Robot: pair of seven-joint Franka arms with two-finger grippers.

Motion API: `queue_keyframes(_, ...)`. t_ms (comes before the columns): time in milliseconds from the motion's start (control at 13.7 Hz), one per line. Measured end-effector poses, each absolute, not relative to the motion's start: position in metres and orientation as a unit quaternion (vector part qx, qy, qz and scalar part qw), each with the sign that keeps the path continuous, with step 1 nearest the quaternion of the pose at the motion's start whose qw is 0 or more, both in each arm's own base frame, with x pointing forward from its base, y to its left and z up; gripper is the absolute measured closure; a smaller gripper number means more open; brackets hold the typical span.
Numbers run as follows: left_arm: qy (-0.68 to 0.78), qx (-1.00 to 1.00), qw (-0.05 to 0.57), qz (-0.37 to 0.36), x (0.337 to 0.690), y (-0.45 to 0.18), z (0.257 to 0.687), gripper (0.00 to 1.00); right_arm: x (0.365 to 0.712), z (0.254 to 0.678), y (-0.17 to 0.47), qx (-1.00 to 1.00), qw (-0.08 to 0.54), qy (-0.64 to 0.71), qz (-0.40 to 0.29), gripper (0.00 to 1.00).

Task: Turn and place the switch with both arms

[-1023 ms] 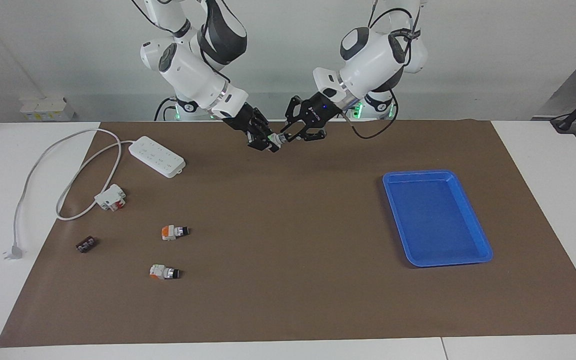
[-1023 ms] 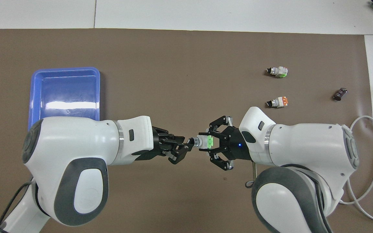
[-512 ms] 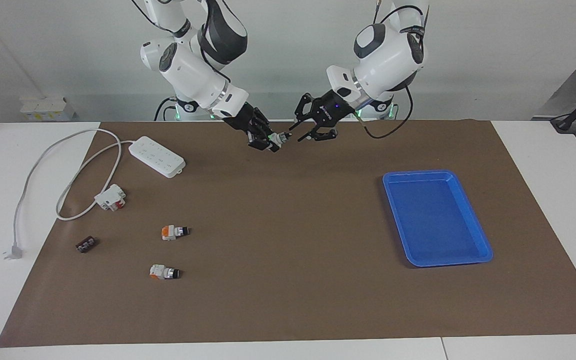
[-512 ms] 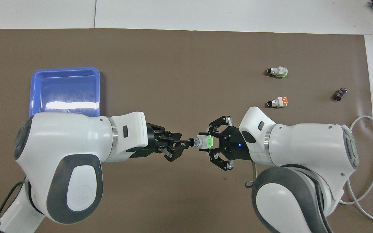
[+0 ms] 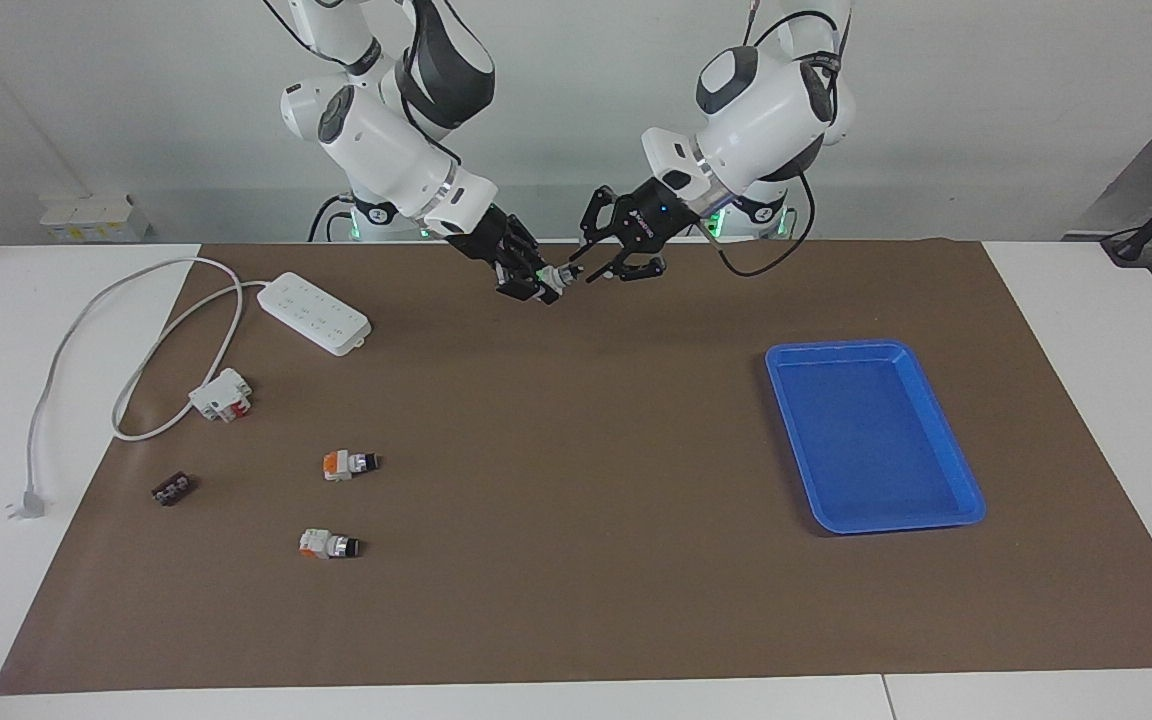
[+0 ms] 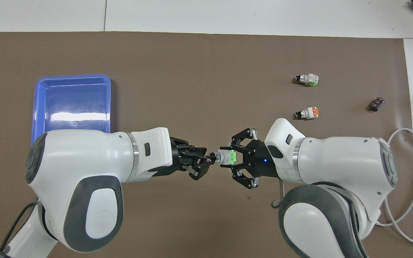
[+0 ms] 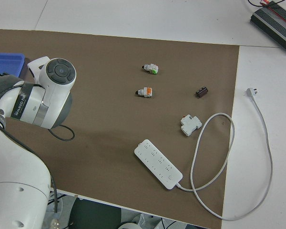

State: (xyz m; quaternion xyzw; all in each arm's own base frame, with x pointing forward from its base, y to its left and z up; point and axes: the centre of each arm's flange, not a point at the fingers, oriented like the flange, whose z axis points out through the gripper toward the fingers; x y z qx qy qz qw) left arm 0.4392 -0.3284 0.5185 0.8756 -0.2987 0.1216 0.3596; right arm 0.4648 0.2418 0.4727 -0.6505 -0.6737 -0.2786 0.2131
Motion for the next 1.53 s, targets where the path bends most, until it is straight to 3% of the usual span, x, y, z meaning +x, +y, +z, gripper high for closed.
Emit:
queue_keyframes(658,-0.305,0.874,0.358,0.121,0.4389,-0.3287,0.5143,0.71,0.4648,0.4730,0.2419,-0.650,0.213,-0.674,-0.279,0.59)
queue_keyframes(1023,-0.309,0.873,0.358,0.121,0.4372,-0.3290,0.5139,0.89,0.4648,0.4718,0.2417,-0.651,0.213,-0.673,-0.278,0.59)
queue_keyframes(1535,-0.305,0.874,0.359,0.119,0.4372,-0.3288,0.5138,0.90,0.4648,0.4719,0.2417,-0.651,0.213,-0.673,-0.278,0.59)
